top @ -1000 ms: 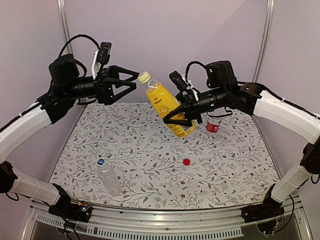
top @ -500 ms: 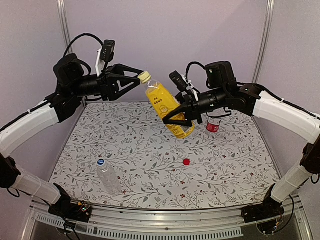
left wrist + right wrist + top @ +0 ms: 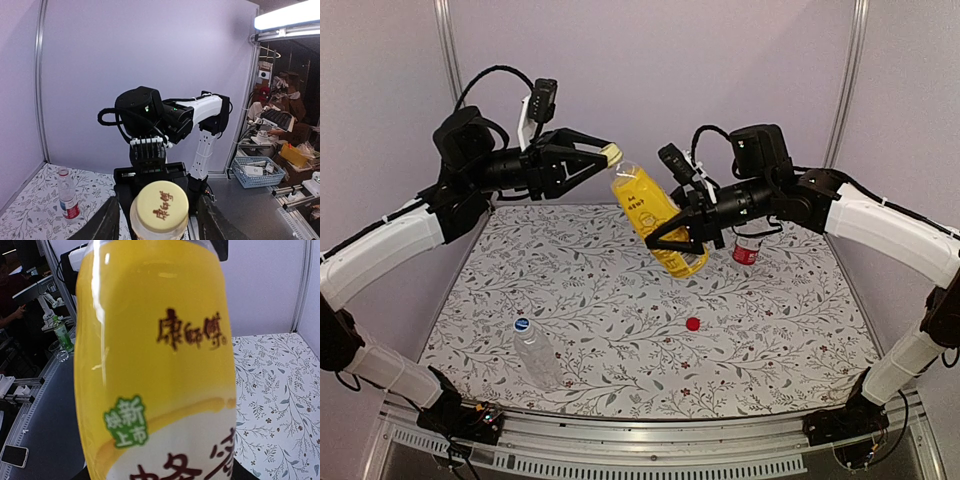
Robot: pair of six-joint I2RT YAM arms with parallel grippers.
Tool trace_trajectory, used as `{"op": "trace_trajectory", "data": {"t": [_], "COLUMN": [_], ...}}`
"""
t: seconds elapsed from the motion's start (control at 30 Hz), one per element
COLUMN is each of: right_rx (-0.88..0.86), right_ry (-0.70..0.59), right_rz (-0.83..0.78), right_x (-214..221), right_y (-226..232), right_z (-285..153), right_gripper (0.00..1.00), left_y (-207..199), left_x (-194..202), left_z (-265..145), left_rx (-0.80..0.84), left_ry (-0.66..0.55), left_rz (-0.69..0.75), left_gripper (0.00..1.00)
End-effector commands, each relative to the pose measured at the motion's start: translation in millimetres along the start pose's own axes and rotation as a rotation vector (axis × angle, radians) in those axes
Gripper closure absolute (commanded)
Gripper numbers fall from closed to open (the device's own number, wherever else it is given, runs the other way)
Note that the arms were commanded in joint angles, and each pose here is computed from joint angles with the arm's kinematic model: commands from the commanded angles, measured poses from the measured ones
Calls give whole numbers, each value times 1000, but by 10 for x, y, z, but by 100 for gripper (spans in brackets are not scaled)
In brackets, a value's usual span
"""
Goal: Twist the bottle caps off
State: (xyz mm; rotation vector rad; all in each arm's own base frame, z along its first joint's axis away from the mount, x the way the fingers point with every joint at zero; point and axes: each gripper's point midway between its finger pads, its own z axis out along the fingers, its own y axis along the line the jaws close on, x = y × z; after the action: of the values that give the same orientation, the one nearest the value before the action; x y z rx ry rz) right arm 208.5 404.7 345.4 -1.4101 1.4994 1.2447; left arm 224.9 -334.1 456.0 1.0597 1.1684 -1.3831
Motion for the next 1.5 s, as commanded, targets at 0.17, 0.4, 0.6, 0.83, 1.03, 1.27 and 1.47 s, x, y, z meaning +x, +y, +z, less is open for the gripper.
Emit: {"op": "trace_trajectory", "data": {"t": [0.17, 0.4, 0.6, 0.83, 1.03, 1.27, 1.47], "right_rx": [-10, 2, 3, 6, 20, 29, 28], "right_ry": [10, 22, 23, 24, 32, 40, 39], "right_rz": [11, 14, 14, 14, 19, 21, 20], "right_x": [67, 112, 112, 116, 147, 178, 174], "right_y": [-11, -42, -46, -48, -74, -87, -82], "right_z": [50, 64, 65, 62, 66, 65, 62], "right_gripper": [63, 63, 64, 64, 64, 64, 64], "left_y": [-82, -95, -75, -56, -52, -70, -60], "left_x": [-97, -98, -72, -21, -4, -31, -1], "left_z": [79, 83, 92, 100, 106, 92, 95], "left_rx": [47, 55, 55, 56, 59, 58, 56], "left_ry": [-20, -25, -20, -13, -16, -24, -20], "left_rz": [13, 7, -1, -16, -24, -19, -26], "left_gripper": [51, 52, 55, 60, 64, 64, 68]}}
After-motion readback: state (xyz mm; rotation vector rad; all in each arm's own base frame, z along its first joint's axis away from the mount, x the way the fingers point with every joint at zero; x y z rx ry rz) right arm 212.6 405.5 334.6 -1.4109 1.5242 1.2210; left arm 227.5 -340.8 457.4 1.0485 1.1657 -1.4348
